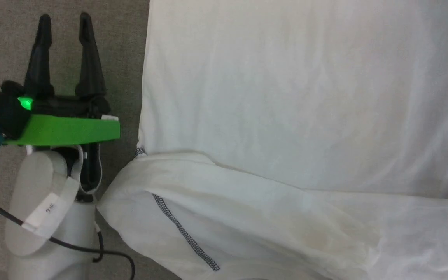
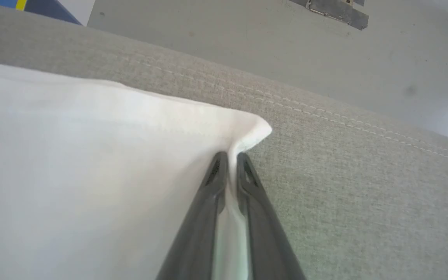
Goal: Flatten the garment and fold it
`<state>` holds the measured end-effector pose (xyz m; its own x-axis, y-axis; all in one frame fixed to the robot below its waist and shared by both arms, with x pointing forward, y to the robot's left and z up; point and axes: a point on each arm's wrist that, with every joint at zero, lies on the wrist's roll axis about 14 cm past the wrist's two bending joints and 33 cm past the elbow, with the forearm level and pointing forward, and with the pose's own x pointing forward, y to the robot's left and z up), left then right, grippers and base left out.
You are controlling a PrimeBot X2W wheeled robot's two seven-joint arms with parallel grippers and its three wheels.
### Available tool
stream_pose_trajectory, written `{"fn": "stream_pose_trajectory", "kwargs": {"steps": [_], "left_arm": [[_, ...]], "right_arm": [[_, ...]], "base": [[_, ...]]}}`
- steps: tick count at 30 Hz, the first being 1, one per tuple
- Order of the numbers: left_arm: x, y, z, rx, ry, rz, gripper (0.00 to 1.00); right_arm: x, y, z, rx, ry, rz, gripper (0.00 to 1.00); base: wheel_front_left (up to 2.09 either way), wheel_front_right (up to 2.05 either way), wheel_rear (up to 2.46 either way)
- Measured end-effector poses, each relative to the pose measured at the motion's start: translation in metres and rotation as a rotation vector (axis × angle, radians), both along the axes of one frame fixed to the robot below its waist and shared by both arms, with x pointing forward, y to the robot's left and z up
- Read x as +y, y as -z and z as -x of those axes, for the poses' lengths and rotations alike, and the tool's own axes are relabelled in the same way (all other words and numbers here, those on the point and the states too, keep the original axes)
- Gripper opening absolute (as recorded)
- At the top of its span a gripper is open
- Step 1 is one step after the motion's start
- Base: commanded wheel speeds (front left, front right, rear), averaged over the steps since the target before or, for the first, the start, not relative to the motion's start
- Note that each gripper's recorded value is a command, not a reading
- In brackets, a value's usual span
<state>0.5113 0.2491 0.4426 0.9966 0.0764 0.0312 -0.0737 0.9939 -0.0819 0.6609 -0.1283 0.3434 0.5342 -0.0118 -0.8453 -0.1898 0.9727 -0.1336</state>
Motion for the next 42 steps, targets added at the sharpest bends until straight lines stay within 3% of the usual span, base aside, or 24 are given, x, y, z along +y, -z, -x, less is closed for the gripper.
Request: {"fn": "stream_pose_trajectory", "kwargs": {"steps": [6,7,12,15,19,28,31,32,33,38,42], "left_arm": [[-0.003,-0.045,-0.068,-0.023,0.109,-0.045,1.00],[-0.007,-0.053,-0.093,0.025,0.146,-0.057,1.00],[-0.026,-0.039,-0.138,0.273,0.232,-0.054,1.00],[-0.037,-0.007,-0.142,0.497,0.275,-0.029,1.00],[-0.037,0.024,-0.142,0.689,0.285,-0.021,1.00],[-0.061,0.080,-0.136,0.884,0.328,0.071,1.00],[-0.057,0.090,-0.135,0.921,0.321,0.057,1.00],[-0.058,0.091,-0.135,0.923,0.323,0.058,0.24],[-0.058,0.091,-0.136,0.923,0.320,0.071,0.00],[-0.051,0.083,-0.146,0.846,0.291,0.061,0.00],[-0.045,0.064,-0.158,0.719,0.264,-0.017,0.00]], "right_arm": [[-0.002,-0.015,0.002,-0.022,-0.020,0.011,0.00],[-0.002,-0.019,0.003,-0.026,-0.025,0.007,0.00],[-0.001,-0.036,0.000,-0.061,-0.054,0.015,0.00],[-0.002,-0.043,-0.003,-0.079,-0.064,0.015,0.00],[0.003,-0.036,0.000,-0.063,-0.082,-0.006,0.00],[-0.005,-0.009,0.001,-0.028,-0.086,-0.006,0.00],[-0.005,-0.005,-0.002,-0.031,-0.088,-0.007,0.00],[-0.006,-0.005,-0.002,-0.032,-0.088,-0.009,0.00],[-0.006,-0.004,-0.003,-0.033,-0.088,-0.011,0.00],[-0.007,-0.005,-0.008,-0.065,-0.082,-0.031,0.00],[-0.009,-0.018,-0.015,-0.132,-0.073,-0.048,0.00]], "base": [[0.00,0.00,0.00],[0.00,0.00,0.00],[0.00,0.00,0.00],[0.00,0.00,0.00],[0.00,0.00,0.00],[0.00,0.00,0.00],[0.00,0.00,0.00],[0.00,0.00,0.00],[0.00,0.00,0.00],[0.00,0.00,0.00],[0.00,0.00,0.00]]}}
